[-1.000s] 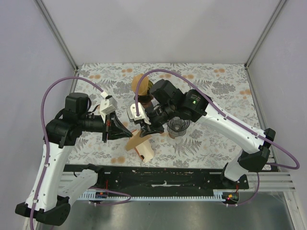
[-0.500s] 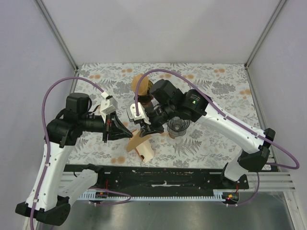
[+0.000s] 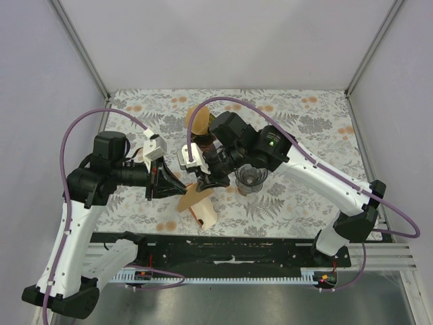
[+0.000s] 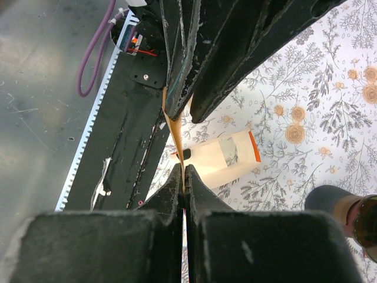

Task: Place the coffee filter in the dripper
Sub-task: Place the coffee filter in the coffee dripper.

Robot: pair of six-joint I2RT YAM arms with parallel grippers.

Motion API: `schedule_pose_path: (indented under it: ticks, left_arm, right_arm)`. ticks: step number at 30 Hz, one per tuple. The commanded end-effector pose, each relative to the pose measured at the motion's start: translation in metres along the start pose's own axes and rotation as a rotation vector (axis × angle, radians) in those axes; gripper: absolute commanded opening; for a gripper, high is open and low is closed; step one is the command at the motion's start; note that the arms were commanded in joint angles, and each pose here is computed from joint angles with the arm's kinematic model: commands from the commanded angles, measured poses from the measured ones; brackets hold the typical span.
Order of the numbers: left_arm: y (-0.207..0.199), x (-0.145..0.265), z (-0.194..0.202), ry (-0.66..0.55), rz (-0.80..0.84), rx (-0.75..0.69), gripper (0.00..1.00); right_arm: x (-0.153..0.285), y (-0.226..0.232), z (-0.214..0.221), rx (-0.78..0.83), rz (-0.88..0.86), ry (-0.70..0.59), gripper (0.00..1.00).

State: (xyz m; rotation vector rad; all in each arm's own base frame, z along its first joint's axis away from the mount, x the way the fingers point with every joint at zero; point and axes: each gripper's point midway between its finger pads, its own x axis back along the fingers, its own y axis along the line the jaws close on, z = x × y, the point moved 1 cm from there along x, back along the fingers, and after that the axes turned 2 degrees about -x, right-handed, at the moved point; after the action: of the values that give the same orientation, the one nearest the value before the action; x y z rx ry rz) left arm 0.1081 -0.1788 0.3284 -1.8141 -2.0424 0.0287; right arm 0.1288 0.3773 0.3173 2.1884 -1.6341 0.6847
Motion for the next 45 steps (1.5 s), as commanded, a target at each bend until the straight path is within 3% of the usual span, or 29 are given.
schedule_pose_path:
  ticks: [1, 11, 20, 27, 33, 35, 38, 41, 42, 45]
  left_arm:
    - [0.002, 0.002, -0.008, -0.012, -0.029, -0.012, 0.23]
    - [0.022, -0.001, 0.001, 0.014, -0.106, 0.007, 0.21]
    - [0.019, -0.005, 0.002, 0.000, -0.062, 0.003, 0.29]
    - [0.014, -0.005, -0.002, -0.015, -0.029, 0.017, 0.20]
    - [0.012, -0.002, -0.010, -0.020, -0.042, 0.002, 0.30]
    - [0.012, -0.002, -0.011, -0.022, -0.039, 0.001, 0.24]
    - [0.014, -0.003, -0.010, -0.024, -0.037, 0.013, 0.02]
    - [0.015, -0.004, -0.009, -0.023, -0.037, 0.028, 0.02]
    - [0.017, -0.004, -0.009, -0.025, -0.050, 0.035, 0.02]
    - [0.034, -0.001, -0.014, -0.033, -0.160, 0.070, 0.02]
  right_arm:
    - [0.007, -0.004, -0.008, -0.008, 0.031, -0.009, 0.00]
    - [0.008, -0.005, -0.011, -0.004, 0.031, -0.017, 0.00]
    - [0.012, -0.018, -0.021, 0.006, 0.088, -0.050, 0.00]
    - [0.013, -0.024, -0.020, 0.018, 0.100, -0.062, 0.00]
    - [0.016, -0.021, -0.016, 0.032, 0.097, -0.067, 0.00]
    - [0.017, -0.021, -0.016, 0.034, 0.101, -0.070, 0.00]
    - [0.016, -0.021, -0.017, 0.035, 0.097, -0.077, 0.00]
    - [0.016, -0.025, -0.019, 0.038, 0.111, -0.085, 0.00]
    - [0.016, -0.029, -0.020, 0.033, 0.128, -0.089, 0.01]
    - [0.021, -0.050, -0.023, 0.004, 0.237, -0.096, 0.29]
